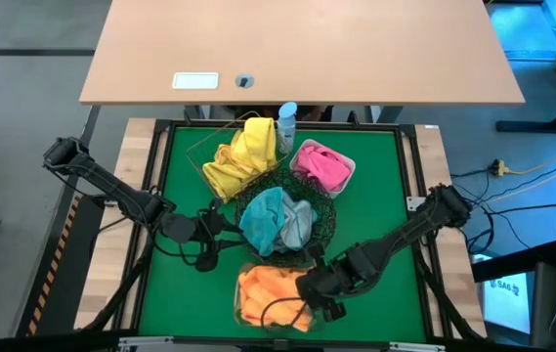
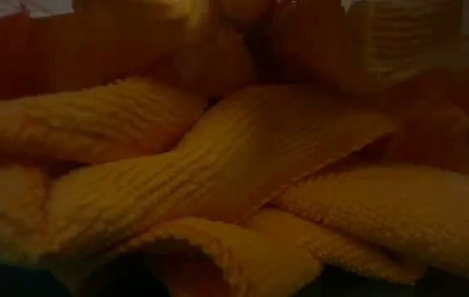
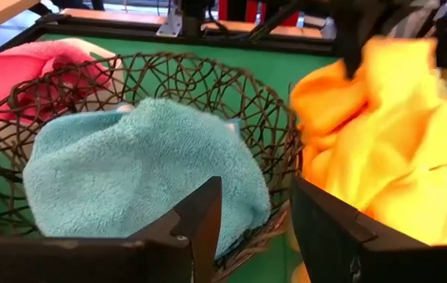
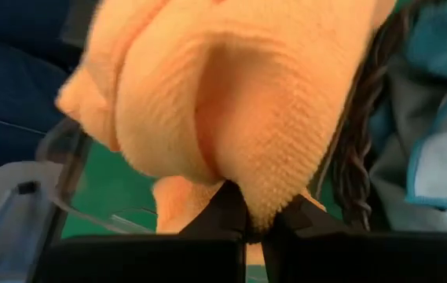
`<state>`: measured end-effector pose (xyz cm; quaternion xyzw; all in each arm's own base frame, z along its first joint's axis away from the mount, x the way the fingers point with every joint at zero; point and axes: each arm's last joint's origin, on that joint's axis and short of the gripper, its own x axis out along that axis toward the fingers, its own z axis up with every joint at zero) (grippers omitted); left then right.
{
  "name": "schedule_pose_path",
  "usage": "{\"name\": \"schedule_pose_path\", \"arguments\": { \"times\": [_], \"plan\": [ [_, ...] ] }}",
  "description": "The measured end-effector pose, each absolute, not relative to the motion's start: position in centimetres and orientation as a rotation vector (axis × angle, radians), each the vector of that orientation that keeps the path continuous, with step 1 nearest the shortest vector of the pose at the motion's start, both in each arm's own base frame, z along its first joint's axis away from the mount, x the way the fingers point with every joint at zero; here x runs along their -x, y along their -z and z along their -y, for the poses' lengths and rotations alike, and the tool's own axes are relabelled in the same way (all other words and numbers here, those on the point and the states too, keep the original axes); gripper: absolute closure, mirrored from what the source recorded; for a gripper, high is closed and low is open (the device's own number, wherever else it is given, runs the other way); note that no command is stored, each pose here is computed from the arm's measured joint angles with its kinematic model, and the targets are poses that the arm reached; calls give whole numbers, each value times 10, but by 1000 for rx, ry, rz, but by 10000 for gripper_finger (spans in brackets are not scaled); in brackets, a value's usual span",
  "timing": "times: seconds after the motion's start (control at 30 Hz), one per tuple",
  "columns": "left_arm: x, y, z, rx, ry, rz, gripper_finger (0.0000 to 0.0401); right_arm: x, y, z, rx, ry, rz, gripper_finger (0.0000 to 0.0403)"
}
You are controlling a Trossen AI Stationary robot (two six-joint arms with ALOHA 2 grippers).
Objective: Sort microfiber towel by color & place in baskets
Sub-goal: Put the orange microfiber towel into the transparent bin
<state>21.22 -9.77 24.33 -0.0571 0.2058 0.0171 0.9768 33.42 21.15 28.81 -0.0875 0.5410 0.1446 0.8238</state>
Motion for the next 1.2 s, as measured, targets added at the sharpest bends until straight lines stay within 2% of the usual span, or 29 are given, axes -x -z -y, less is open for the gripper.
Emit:
{"name": "schedule_pose_path", "arguments": {
  "times": [0.3, 0.73, 0.83, 1.07, 1.2],
  "plan": [
    [-215, -251, 102, 172, 62, -356, 257, -344, -275, -195, 49, -421, -1221, 388],
    [-216, -253, 103, 186, 82, -334, 257, -345, -276, -194, 35, -436, -1213, 383],
    [-216, -253, 103, 186, 82, -334, 257, -345, -276, -195, 30, -444, -1212, 358],
    [-217, -256, 103, 199, 86, -305, 257, -345, -276, -195, 29, -444, -1214, 263],
    [-218, -260, 104, 214, 92, -272, 257, -345, -276, -195, 22, -453, -1220, 233]
  ]
}}
